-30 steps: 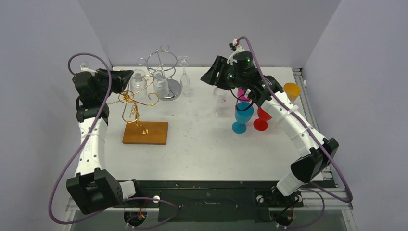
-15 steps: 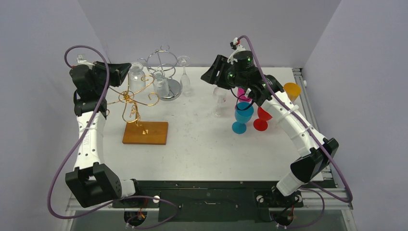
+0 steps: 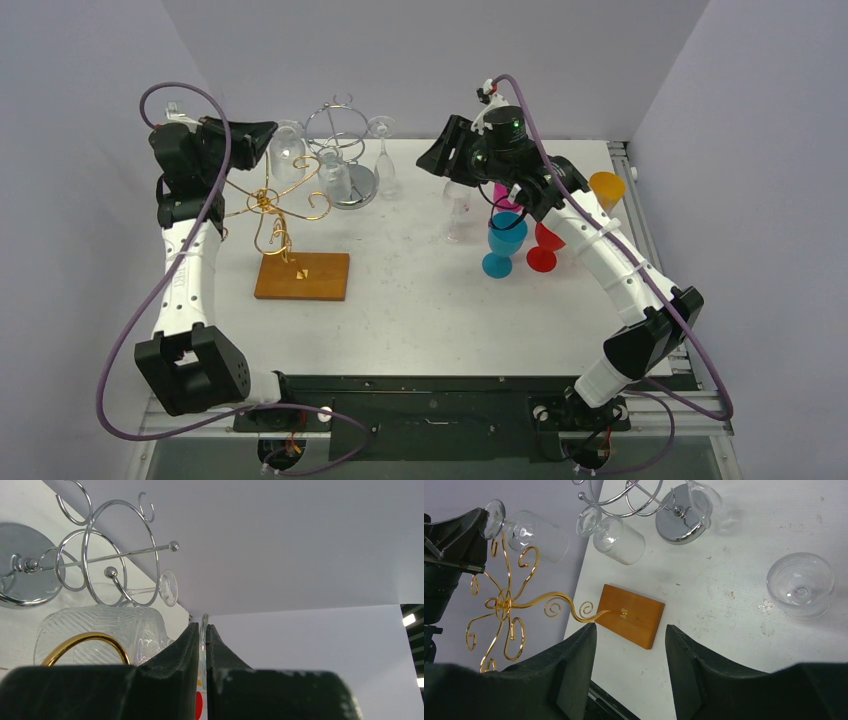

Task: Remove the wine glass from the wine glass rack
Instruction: Pick up the wine glass from the wine rack.

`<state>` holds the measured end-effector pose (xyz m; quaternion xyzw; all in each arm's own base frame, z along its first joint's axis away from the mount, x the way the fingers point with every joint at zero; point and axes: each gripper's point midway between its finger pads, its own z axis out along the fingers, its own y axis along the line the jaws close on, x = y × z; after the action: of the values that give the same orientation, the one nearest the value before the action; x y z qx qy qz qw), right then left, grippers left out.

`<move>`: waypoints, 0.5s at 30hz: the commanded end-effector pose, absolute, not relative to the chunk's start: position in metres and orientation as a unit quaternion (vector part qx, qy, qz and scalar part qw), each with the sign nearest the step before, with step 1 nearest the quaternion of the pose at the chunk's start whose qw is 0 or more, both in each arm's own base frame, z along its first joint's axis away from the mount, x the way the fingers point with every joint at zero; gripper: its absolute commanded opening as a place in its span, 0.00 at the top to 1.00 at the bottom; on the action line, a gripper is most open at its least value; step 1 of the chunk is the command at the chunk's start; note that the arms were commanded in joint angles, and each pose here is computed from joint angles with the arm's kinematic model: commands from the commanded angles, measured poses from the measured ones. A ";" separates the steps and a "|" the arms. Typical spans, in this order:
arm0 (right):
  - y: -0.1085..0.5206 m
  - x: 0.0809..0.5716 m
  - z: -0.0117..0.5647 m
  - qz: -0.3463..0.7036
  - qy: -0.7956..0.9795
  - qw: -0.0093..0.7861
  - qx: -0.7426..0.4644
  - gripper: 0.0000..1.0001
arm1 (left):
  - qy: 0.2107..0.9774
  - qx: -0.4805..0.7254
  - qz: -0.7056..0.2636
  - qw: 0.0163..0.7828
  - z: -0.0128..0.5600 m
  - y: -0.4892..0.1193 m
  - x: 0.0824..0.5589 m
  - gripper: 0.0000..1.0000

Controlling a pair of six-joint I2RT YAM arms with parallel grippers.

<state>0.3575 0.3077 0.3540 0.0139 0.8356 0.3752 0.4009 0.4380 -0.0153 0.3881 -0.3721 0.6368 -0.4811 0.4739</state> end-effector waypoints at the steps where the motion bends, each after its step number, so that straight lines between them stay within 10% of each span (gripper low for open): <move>1: 0.307 0.357 0.384 0.386 0.814 0.434 0.008 0.51 | 0.606 -0.297 -0.513 0.530 0.449 -0.028 0.435 1.00; 15: 0.304 0.356 0.387 0.382 0.813 0.439 0.007 0.51 | 0.595 -0.260 -0.533 0.543 0.478 -0.046 0.445 1.00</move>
<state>0.3582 0.3068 0.3537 0.0144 0.8360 0.3718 0.4032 0.4531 -0.0361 0.4082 -0.3367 0.6372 -0.5023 0.4778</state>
